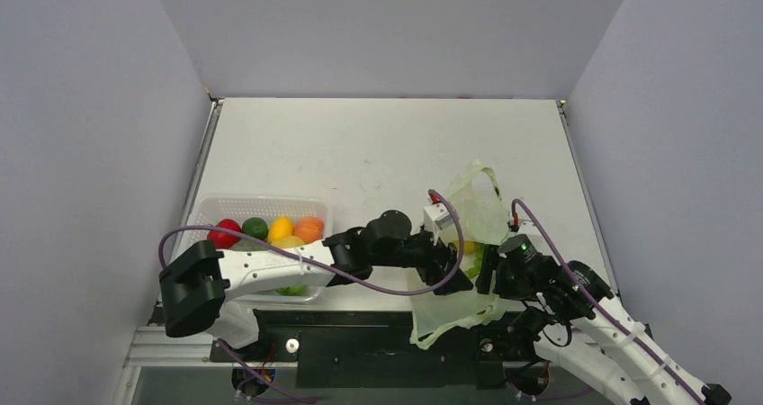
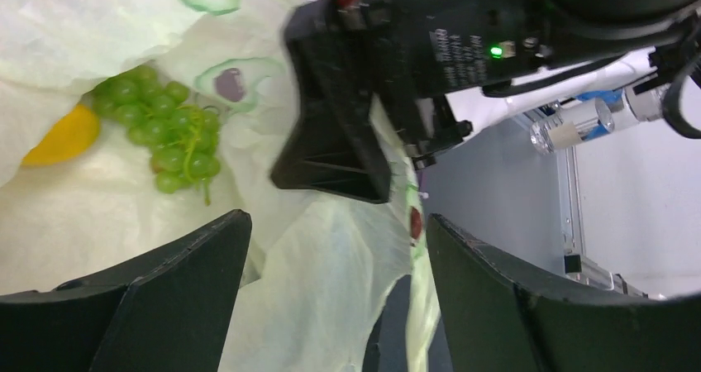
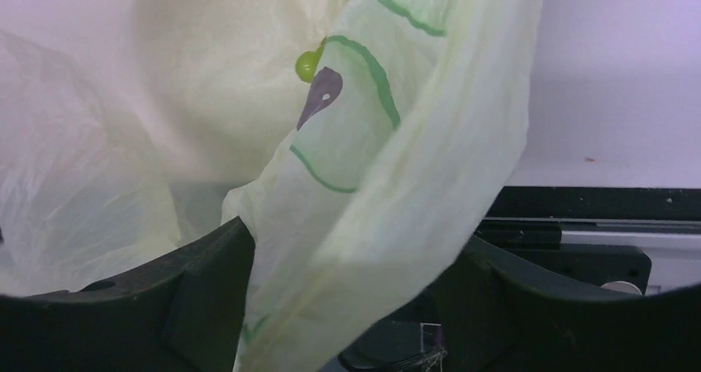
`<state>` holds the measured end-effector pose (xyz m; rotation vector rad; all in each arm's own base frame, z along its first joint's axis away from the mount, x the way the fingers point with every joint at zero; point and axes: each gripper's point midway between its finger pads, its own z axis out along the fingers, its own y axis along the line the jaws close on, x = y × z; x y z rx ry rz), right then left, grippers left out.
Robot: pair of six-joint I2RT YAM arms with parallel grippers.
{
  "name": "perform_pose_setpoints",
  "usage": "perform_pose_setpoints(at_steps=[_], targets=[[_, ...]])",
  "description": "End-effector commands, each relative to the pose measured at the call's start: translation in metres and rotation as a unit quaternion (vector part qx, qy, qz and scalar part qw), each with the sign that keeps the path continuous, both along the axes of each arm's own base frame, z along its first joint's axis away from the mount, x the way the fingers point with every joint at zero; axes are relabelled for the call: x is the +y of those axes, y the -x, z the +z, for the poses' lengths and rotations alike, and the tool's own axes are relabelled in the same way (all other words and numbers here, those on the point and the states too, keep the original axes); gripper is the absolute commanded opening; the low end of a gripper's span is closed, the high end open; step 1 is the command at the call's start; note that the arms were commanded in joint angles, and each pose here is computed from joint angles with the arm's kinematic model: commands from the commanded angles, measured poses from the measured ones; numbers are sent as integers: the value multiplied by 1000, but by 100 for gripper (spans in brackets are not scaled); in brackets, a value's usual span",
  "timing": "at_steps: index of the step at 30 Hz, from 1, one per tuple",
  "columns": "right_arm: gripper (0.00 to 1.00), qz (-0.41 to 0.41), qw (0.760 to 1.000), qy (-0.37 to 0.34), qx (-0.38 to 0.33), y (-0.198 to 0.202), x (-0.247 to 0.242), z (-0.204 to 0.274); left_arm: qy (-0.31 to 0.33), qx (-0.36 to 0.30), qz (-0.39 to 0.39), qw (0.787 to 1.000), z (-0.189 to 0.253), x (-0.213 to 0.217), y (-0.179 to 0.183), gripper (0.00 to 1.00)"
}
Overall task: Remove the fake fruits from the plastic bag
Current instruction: Adjust the plastic bag at the center of the board.
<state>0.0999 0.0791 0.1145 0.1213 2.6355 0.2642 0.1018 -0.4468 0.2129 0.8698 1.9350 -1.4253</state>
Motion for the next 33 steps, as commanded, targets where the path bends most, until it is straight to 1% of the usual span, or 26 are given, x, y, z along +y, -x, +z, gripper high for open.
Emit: perform_pose_setpoints(at_steps=[1,2,3,4,5,6,8,9,10,13,17,21,24,30,33], targets=[[64,-56,998,38,7,-3,-15,-12,74,-45,-2,996,38,-26,2,75],[47,-62,997,42,10,-2,-17,-18,73,-44,0,996,36,-28,2,74],[39,-70,997,39,11,-2,-17,-19,71,-44,6,997,34,-31,0,74],[22,-72,997,33,11,-2,-16,-22,68,-44,8,997,32,-33,-1,74],[16,-75,997,29,12,-2,-15,-22,57,-42,17,997,25,-36,-4,74],[9,-76,997,31,14,-2,-14,-23,34,-35,22,999,10,-39,-6,74],[6,-77,996,42,26,0,-16,-27,14,-33,53,998,3,-44,-17,72],[0,-79,995,45,30,0,-16,-29,-7,-25,69,997,-11,-47,-24,72],[0,-81,995,53,36,1,-17,-30,-24,-19,74,997,-27,-49,-26,71],[0,-109,991,69,23,-6,-24,-27,-45,-10,93,995,-50,-54,-34,70],[0,-120,990,67,13,-16,-19,-30,-68,23,106,992,-79,-59,-45,68],[0,-110,991,57,46,-16,-4,-53,-79,46,111,990,-105,-55,-59,66],[0,-116,989,66,62,-14,-5,-66,-96,64,99,988,-128,-53,-60,64],[0,-166,983,61,42,-25,-14,-71,-98,58,112,987,-136,-51,-74,62],[0,-187,981,29,30,-41,-11,-77,-94,68,135,984,-140,-43,-90,62]])
